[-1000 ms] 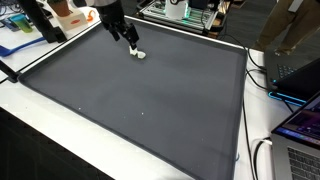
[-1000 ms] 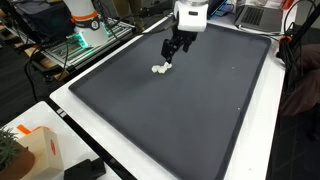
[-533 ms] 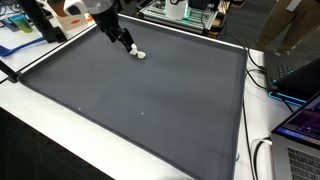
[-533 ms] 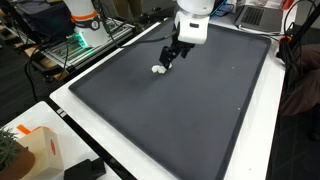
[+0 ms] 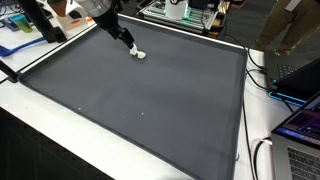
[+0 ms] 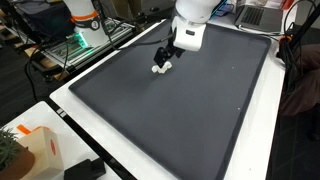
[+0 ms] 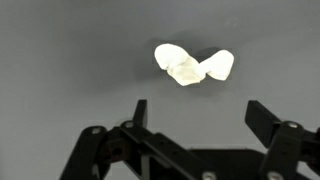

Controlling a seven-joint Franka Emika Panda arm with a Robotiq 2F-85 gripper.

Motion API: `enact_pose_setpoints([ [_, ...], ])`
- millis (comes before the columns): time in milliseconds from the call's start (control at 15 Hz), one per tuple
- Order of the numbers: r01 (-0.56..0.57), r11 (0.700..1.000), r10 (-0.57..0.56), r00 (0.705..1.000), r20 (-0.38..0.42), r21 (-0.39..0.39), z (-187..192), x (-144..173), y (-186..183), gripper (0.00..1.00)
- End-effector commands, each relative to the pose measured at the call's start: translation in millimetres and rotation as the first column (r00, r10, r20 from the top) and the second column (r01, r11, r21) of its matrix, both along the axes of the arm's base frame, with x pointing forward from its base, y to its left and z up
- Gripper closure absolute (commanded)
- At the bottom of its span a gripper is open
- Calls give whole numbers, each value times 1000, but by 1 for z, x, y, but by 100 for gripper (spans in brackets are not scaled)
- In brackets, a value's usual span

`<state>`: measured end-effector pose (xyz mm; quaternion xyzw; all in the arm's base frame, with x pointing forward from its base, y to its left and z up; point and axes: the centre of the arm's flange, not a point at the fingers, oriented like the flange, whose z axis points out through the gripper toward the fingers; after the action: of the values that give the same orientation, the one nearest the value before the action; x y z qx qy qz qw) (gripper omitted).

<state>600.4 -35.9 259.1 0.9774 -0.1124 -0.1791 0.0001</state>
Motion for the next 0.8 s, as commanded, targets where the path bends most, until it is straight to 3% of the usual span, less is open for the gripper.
enact_pose_setpoints([
  [0,19,999,-18,999,-34,36,-2,12,-4,0],
  [200,44,998,-42,999,-30,44,-4,29,-7,0],
  [400,90,995,-86,993,-79,51,-12,41,-23,0],
  [733,161,982,-147,979,-140,96,-28,35,-50,0],
])
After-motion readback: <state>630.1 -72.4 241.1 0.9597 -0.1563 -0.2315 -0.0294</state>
